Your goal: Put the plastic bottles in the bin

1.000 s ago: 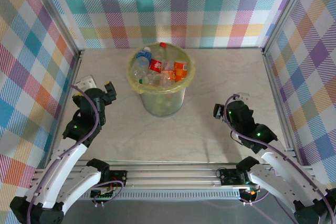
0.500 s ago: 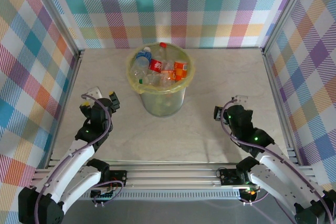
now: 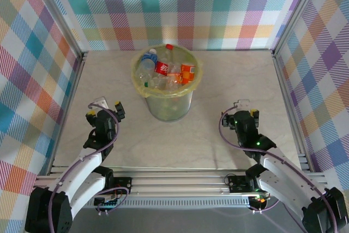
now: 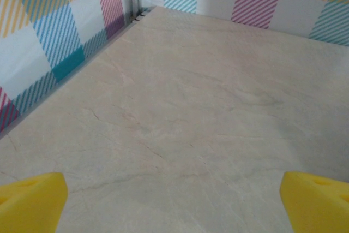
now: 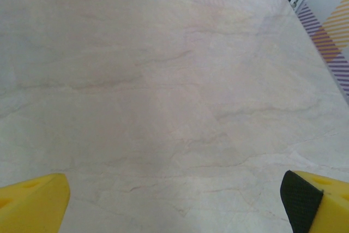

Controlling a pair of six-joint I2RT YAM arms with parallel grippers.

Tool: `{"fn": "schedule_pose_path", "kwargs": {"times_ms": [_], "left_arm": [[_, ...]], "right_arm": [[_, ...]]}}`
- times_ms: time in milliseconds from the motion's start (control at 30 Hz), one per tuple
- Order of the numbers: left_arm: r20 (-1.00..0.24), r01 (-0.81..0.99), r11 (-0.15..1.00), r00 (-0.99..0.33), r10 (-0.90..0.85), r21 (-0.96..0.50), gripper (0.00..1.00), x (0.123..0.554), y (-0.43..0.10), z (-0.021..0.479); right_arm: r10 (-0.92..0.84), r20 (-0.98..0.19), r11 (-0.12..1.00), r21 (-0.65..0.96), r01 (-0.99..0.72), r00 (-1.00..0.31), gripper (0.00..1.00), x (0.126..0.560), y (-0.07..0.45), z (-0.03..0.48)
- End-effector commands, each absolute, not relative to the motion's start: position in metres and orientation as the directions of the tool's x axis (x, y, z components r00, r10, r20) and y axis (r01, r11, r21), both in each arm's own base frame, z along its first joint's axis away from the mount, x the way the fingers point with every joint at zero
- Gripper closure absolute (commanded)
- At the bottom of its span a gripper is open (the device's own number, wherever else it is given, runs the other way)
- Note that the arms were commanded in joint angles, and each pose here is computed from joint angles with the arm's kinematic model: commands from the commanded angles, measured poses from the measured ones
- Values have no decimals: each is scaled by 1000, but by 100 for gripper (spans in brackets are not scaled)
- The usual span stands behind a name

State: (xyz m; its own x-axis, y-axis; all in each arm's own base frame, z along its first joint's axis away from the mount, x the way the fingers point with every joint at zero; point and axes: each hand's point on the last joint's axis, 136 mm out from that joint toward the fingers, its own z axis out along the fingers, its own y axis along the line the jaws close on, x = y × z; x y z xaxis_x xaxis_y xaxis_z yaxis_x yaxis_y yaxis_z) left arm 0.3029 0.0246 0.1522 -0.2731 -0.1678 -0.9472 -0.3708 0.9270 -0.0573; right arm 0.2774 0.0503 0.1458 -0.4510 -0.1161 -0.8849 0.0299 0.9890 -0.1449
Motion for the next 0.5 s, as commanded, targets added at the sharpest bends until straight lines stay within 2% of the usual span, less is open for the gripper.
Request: {"fn": "schedule_pose_path", "kwargs": {"times_ms": [0, 467], "left_arm": [[-960, -289, 952, -225, -169, -100, 0, 315, 19, 153], [-955, -138, 989, -283, -91, -53, 0, 365, -3, 119]], "right_arm": [[-93, -927, 994, -110, 27, -363, 0, 290, 49, 163], [-27, -930, 999, -40, 26, -368, 0, 319, 24, 143]]}}
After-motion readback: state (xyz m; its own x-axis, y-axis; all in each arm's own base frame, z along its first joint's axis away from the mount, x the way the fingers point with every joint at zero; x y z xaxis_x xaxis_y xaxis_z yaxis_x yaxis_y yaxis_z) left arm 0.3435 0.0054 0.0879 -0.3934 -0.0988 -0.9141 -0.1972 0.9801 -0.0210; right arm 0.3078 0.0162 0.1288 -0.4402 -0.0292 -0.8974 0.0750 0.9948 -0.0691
